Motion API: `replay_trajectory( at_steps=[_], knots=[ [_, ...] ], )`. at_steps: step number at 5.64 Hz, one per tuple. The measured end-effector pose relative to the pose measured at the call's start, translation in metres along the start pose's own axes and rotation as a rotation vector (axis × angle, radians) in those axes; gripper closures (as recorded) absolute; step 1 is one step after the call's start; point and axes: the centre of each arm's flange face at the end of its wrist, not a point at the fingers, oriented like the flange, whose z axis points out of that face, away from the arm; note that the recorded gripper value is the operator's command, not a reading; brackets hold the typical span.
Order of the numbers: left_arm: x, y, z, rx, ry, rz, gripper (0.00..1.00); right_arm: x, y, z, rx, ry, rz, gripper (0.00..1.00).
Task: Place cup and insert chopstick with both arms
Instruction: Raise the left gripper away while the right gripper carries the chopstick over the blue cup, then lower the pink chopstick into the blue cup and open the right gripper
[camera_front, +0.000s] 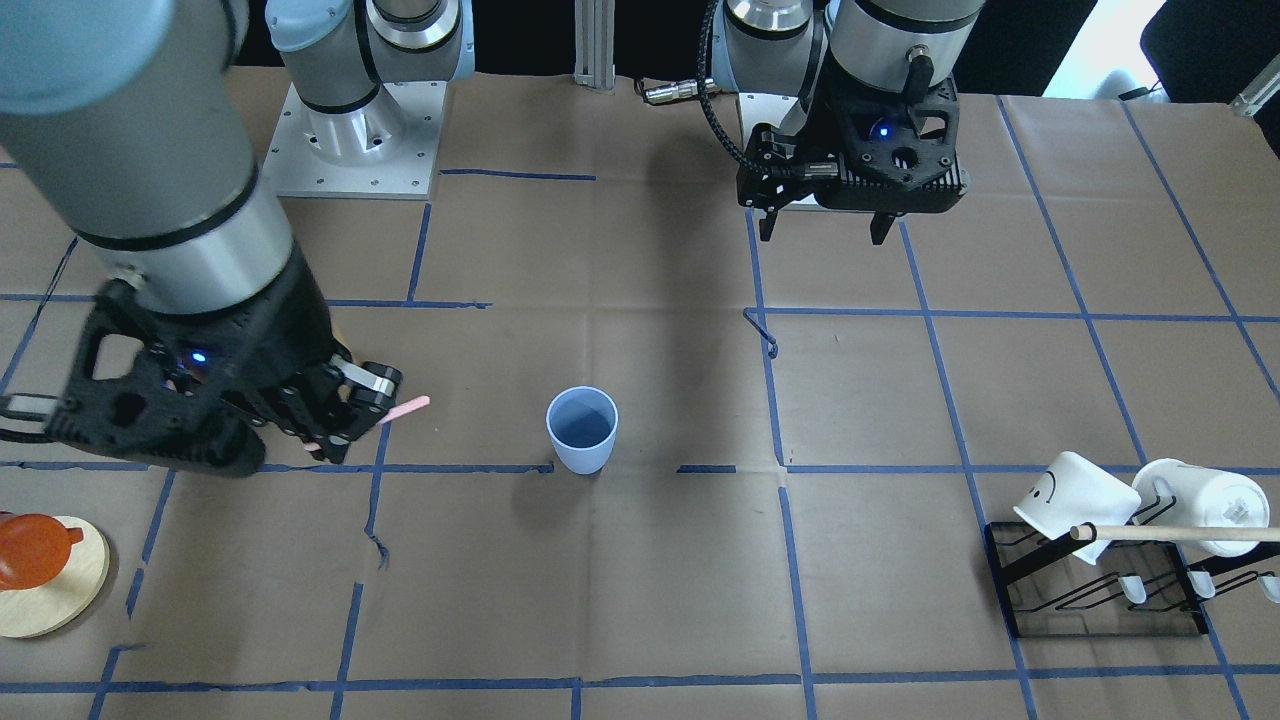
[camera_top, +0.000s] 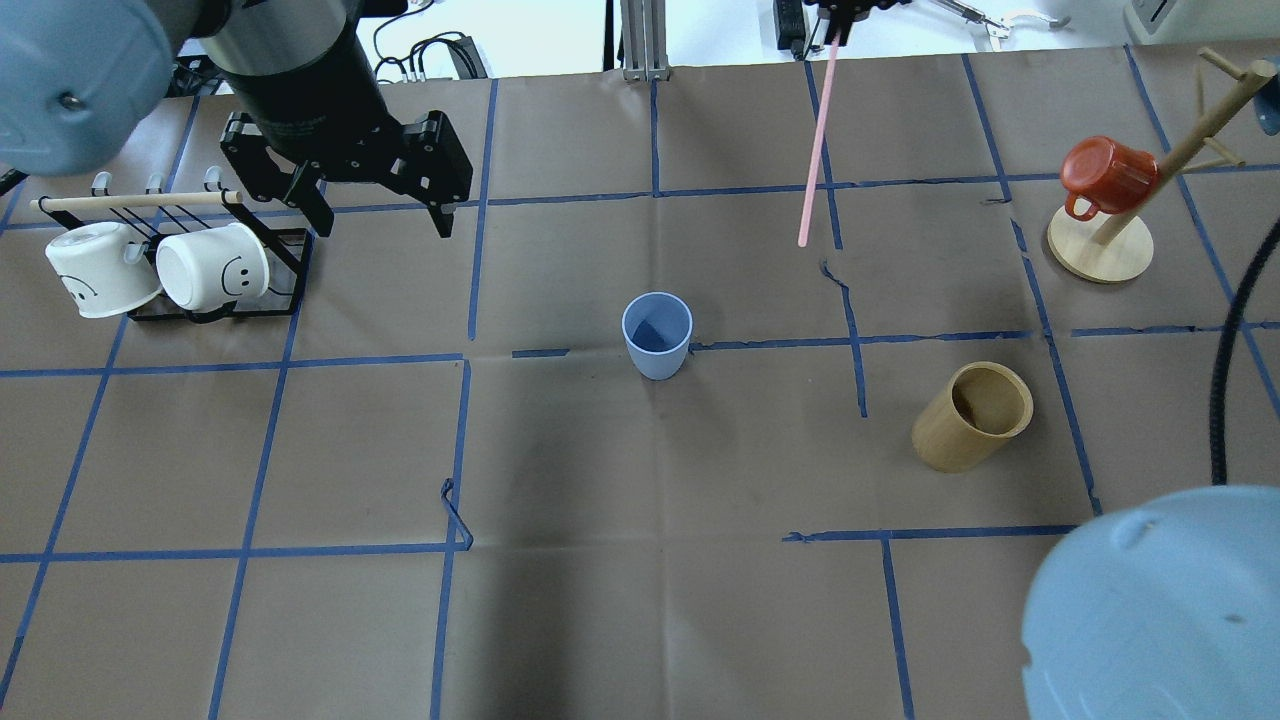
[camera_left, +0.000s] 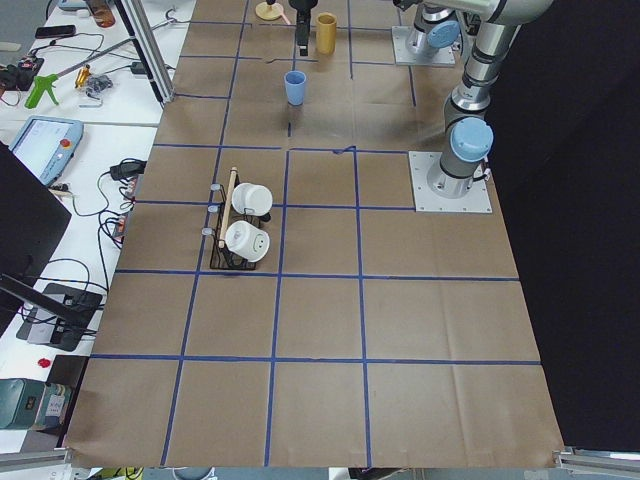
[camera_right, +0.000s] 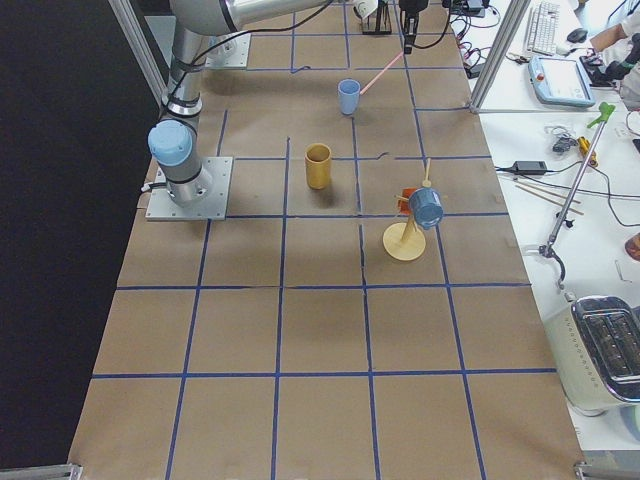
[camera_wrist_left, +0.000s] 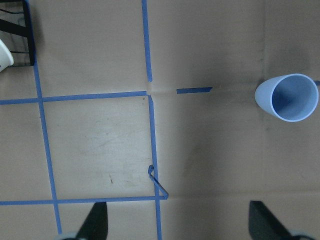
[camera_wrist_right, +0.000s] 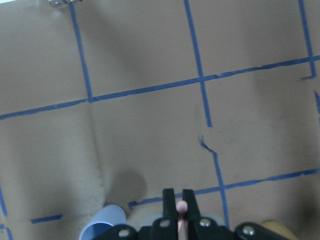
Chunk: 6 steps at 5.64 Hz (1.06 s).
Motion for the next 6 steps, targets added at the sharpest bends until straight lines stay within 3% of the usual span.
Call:
replay_trajectory(
  at_steps=[2, 4, 6],
  knots=[
    [-0.009, 0.005, 0.002, 0.02, 0.009, -0.005, 0.01, -0.089, 0.01, 0.037, 0.023, -0.027, 0.054, 0.92],
    [-0.006, 0.004, 0.003, 0.012, 0.043, -0.082, 0.01, -0.116, 0.021, 0.073, -0.019, -0.007, 0.061, 0.92],
    [-0.005, 0.001, 0.004, 0.007, 0.058, -0.095, 0.01, -0.112, 0.034, 0.096, -0.086, 0.034, 0.059, 0.92]
  ],
)
